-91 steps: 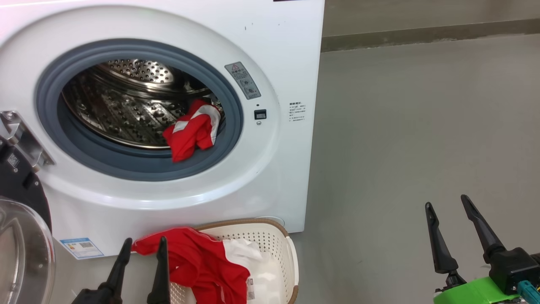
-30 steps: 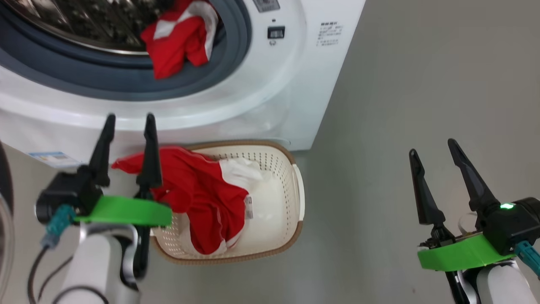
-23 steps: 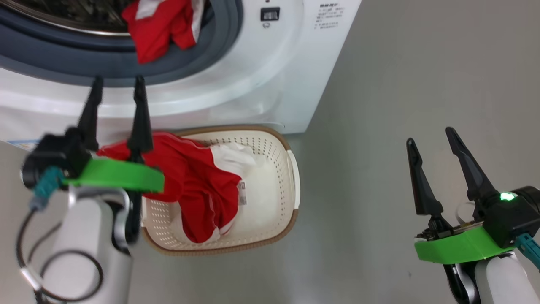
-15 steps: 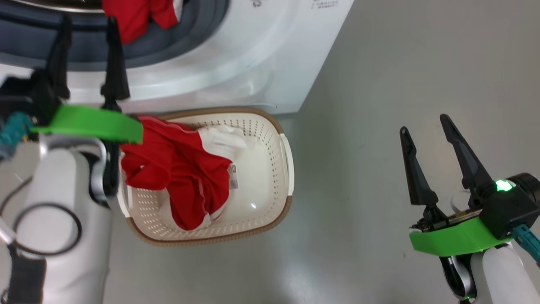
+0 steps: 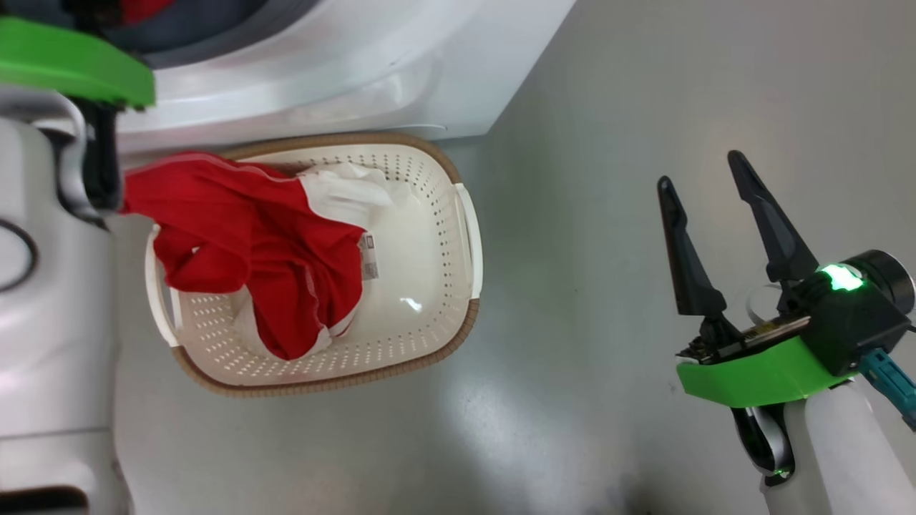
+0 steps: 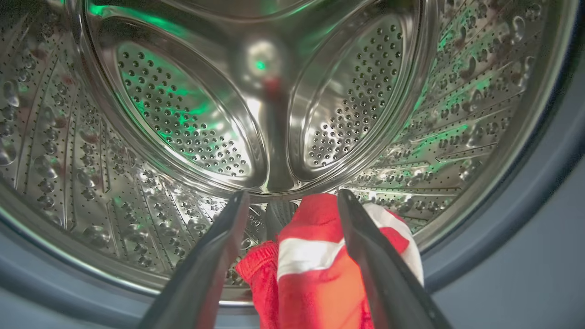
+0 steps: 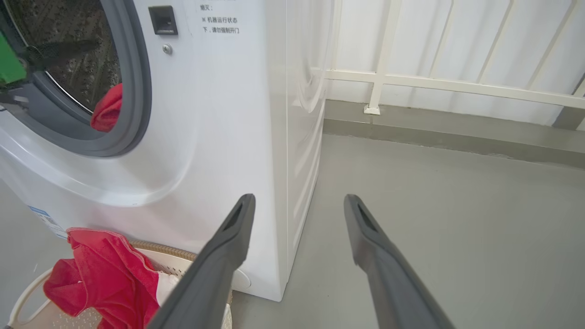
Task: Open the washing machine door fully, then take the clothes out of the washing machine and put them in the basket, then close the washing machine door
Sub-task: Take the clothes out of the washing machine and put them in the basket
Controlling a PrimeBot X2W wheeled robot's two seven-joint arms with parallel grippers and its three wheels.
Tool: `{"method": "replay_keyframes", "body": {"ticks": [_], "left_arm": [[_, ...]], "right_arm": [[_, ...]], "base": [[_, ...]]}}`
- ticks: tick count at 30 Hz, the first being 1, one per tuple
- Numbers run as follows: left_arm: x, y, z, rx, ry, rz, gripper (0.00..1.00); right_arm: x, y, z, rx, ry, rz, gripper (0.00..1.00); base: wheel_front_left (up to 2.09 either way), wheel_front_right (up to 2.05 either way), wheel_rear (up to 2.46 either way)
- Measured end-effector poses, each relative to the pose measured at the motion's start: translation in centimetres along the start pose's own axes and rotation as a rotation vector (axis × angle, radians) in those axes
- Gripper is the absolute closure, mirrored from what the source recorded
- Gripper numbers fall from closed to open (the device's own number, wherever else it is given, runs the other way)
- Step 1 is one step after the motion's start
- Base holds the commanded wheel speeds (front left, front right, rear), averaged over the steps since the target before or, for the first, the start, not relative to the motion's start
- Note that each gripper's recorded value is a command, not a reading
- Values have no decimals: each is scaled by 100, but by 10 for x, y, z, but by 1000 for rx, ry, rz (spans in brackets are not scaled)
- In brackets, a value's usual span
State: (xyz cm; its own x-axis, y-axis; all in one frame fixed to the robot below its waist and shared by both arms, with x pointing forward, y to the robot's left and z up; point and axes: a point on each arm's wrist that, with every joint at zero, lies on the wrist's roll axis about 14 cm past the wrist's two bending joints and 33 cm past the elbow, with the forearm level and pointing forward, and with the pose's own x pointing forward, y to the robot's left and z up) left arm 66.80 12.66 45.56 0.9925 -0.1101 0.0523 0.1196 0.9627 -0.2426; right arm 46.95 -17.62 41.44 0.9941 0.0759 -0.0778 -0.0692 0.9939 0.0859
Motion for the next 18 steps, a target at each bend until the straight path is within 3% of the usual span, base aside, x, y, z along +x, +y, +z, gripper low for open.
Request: {"method": "replay_keyframes", "body": {"ticks": [8,18], "left_arm": [[26,5,-19,-46,82,4,0],[24,-1,-63,-66,358,-21,0]], "right_arm": [[1,-3,-13,-2,33,-3,0],[0,-7,-19,19,52,-16,0]], "base": [[0,0,0],[0,0,0]]}}
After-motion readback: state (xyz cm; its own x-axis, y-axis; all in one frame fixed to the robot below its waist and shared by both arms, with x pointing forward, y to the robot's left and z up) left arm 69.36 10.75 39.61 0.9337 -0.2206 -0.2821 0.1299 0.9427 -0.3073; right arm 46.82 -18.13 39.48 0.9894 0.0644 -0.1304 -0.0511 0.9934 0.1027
